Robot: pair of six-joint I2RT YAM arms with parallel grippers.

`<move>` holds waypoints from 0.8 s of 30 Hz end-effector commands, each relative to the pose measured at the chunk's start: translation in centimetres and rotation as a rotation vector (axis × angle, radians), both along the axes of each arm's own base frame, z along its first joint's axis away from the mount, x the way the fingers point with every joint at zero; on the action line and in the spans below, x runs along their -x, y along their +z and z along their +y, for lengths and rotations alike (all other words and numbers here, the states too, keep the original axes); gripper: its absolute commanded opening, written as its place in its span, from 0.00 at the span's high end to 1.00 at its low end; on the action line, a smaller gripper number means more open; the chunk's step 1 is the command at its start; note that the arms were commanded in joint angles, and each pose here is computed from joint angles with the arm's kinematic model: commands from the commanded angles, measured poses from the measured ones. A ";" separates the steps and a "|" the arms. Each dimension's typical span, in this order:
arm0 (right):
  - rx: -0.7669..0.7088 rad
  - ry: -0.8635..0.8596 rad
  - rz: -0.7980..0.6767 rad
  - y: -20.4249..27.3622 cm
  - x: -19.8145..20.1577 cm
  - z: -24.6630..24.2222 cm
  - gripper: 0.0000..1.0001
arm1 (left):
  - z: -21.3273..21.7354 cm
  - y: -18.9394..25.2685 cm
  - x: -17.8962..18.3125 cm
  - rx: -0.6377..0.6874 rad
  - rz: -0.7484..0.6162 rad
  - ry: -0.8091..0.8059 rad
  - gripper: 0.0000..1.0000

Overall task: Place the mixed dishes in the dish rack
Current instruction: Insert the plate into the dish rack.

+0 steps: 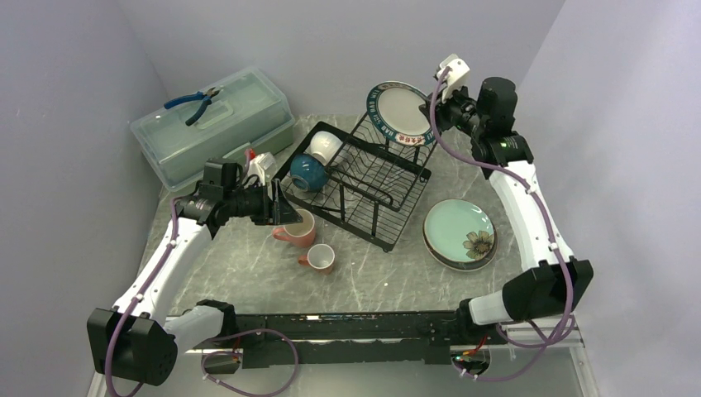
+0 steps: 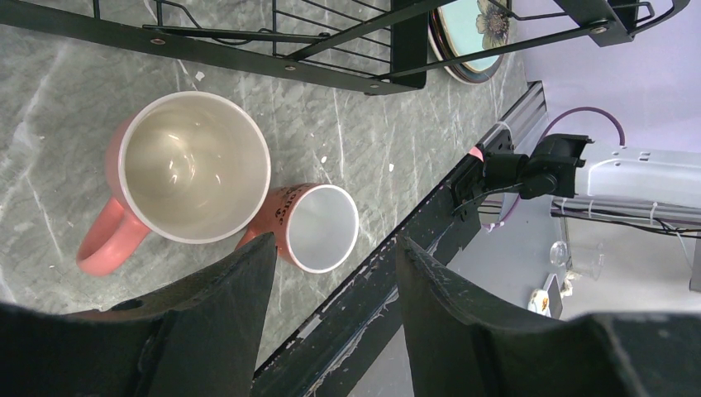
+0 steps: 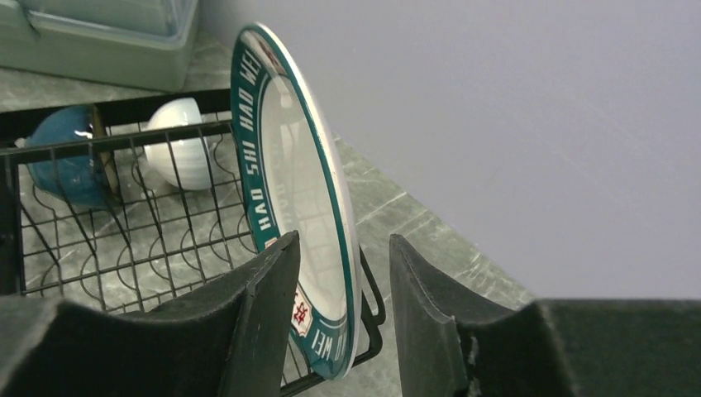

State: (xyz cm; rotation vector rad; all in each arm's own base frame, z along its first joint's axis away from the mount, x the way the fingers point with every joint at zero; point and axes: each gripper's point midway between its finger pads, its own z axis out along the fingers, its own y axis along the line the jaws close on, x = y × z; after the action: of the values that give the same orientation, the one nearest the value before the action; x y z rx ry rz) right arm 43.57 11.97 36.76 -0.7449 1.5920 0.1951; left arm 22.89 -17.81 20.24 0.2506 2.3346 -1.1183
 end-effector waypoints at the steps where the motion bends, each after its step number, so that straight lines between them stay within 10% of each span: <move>1: -0.068 -0.010 -0.105 4.8 1.7 -0.1 0.53 | -0.2 1.5 -0.2 0.020 -0.083 -0.024 0.40; 24: -0.453 -0.756 0.171 2.2 15.2 -11.3 0.26 | -2.7 1.0 1.5 -0.061 -0.121 -0.144 0.40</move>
State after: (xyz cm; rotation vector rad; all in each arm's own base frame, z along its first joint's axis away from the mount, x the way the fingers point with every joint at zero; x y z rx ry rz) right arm 31.73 3.87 42.26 -0.0759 1.6856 0.1042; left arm 21.02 -19.90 19.95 0.4208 2.3316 -1.1045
